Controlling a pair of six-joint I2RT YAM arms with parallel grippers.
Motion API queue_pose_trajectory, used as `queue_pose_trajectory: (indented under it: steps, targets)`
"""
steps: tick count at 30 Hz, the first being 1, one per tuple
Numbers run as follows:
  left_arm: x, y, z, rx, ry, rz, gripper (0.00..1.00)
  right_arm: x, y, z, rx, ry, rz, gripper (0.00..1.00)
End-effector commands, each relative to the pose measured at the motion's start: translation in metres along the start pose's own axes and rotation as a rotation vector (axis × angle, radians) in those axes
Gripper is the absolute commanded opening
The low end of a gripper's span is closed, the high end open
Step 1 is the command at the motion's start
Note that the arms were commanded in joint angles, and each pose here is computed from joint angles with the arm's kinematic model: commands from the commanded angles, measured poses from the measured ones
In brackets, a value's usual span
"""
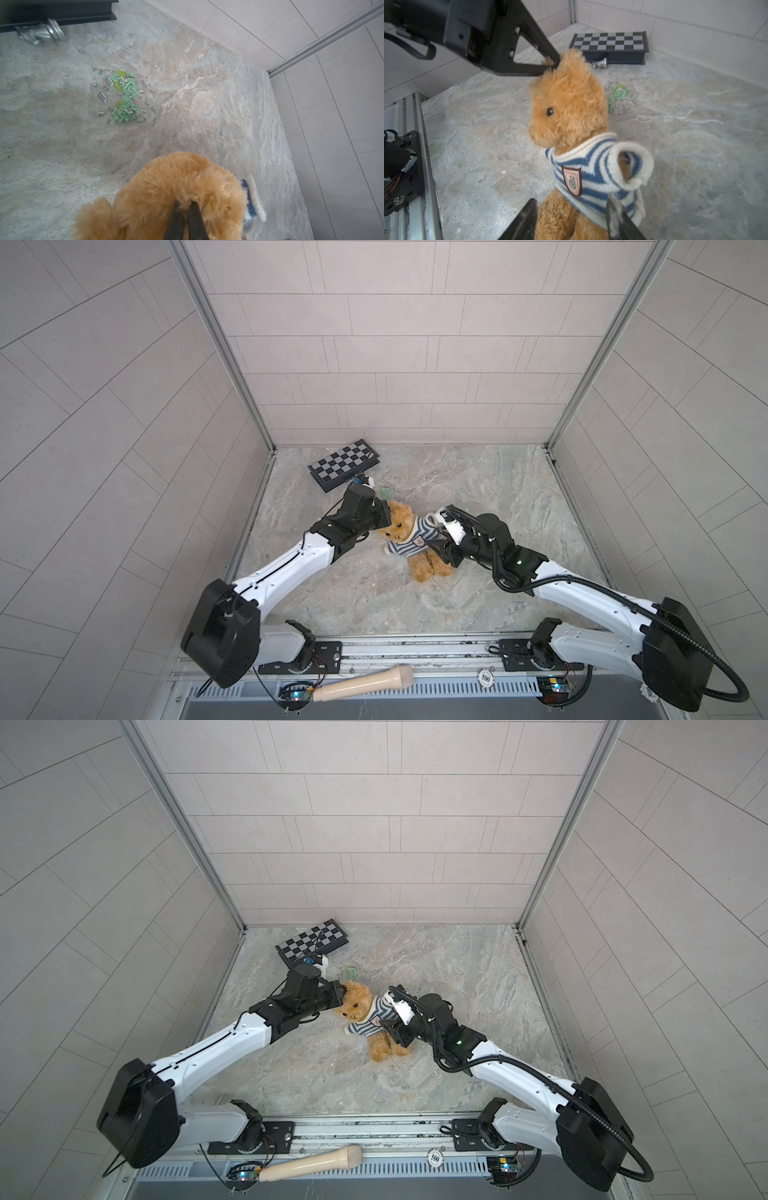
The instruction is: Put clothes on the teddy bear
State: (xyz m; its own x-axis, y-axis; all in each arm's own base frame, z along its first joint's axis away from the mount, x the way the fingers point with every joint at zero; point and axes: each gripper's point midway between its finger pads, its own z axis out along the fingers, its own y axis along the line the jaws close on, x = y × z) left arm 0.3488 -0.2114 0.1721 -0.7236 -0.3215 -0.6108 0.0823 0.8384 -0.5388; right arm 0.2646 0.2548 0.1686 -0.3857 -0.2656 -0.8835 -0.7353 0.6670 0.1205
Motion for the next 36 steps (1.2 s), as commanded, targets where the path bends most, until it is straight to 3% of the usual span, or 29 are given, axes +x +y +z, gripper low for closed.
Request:
queue_pose_trajectory:
  steps: [1,9,12,14,19,24,31,36]
  targets:
    - [-0.018,-0.005,0.017,0.016,-0.027,-0.020,0.00,-0.003,0.002,0.010,-0.022,-0.031,0.017,0.56]
    - [-0.025,-0.007,0.057,-0.022,0.012,0.024,0.02,0.026,-0.022,0.034,0.078,0.046,0.072,0.53]
    - [-0.027,0.006,0.061,-0.060,0.003,0.019,0.08,0.032,-0.038,0.029,0.155,0.065,0.093,0.52]
    - [-0.032,0.014,0.061,-0.062,-0.007,0.003,0.18,0.037,-0.047,0.024,0.190,0.081,0.107,0.51]
    - [-0.038,-0.001,0.049,0.005,-0.024,0.021,0.37,0.048,-0.070,0.017,0.267,0.126,0.151,0.50]
    - [-0.033,-0.011,0.033,0.072,-0.027,0.028,0.49,0.054,-0.083,0.017,0.297,0.153,0.182,0.48]
    - [-0.015,0.005,-0.005,0.060,-0.055,0.065,0.71,0.065,-0.098,0.022,0.325,0.182,0.220,0.47]
    - [0.013,0.020,-0.025,0.075,-0.040,0.076,0.76,0.073,-0.105,0.025,0.327,0.201,0.239,0.46]
